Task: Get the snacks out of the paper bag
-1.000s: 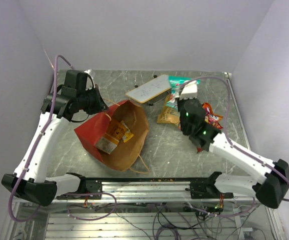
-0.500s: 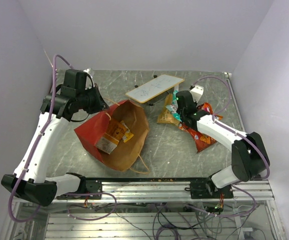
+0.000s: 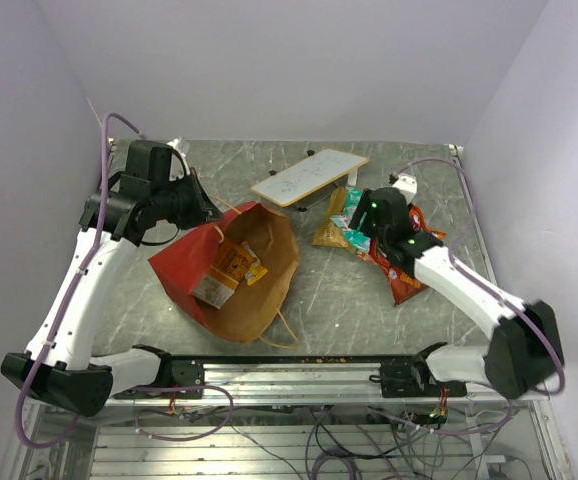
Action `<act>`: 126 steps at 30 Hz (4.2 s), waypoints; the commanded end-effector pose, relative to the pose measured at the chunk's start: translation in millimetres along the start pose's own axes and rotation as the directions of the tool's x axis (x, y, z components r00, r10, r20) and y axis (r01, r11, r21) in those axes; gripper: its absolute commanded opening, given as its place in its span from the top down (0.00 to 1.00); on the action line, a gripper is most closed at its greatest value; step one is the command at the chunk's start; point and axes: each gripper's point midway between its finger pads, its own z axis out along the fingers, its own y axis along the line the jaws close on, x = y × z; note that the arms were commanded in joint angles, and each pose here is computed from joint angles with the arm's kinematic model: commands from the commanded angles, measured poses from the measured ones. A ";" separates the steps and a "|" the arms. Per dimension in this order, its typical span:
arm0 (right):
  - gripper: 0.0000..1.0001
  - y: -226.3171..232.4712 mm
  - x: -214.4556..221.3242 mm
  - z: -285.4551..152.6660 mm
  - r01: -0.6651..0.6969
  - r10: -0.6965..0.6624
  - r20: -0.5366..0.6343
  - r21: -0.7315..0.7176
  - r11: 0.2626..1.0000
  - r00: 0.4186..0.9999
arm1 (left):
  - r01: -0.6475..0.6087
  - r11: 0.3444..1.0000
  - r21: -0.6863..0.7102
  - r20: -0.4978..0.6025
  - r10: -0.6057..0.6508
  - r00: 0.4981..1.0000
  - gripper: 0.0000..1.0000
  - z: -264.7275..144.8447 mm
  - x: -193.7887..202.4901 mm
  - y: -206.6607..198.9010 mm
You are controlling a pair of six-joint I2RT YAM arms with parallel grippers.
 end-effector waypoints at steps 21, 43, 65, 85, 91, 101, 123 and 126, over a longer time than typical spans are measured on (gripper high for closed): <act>0.28 246.6 87.9 -236.2 0.507 -0.260 0.438 -0.783 0.359 0.861 | 0.020 0.998 0.065 0.014 -0.021 1.000 0.93 -20.1 10.6 -7.4; 0.03 321.6 164.7 -91.1 0.714 -0.420 0.596 -0.432 0.550 0.684 | -0.098 0.995 0.029 -0.045 0.100 0.994 0.93 -25.1 8.7 -5.2; 0.98 299.8 187.5 -59.5 0.705 -0.510 0.487 -0.481 0.520 0.709 | -0.187 0.982 -0.015 -0.044 0.186 0.982 0.93 -24.3 2.2 3.8; 1.00 270.0 105.6 -186.3 0.523 -0.288 0.437 -0.734 0.434 0.852 | -0.071 0.997 0.041 -0.026 0.072 0.997 0.93 -9.9 2.4 -5.5; 1.00 235.4 61.0 -212.1 0.498 -0.253 0.430 -0.716 0.489 0.866 | -0.070 0.997 0.032 0.011 0.070 0.997 0.93 -11.9 -7.9 -8.0; 1.00 187.5 -50.4 -251.9 0.487 -0.175 0.509 -0.583 0.650 0.843 | -0.057 0.998 -0.003 0.039 0.057 0.998 0.93 -7.6 -13.8 -1.1; 1.00 12.9 -207.9 -194.1 0.420 -0.495 0.554 0.267 0.867 0.670 | -0.057 0.998 -0.009 0.008 0.057 0.998 0.93 9.9 -18.1 1.3; 1.00 -0.2 -199.7 -161.4 0.386 -0.468 0.512 0.265 0.884 0.720 | -0.056 0.998 -0.009 0.001 0.056 0.998 0.93 11.1 -17.5 2.0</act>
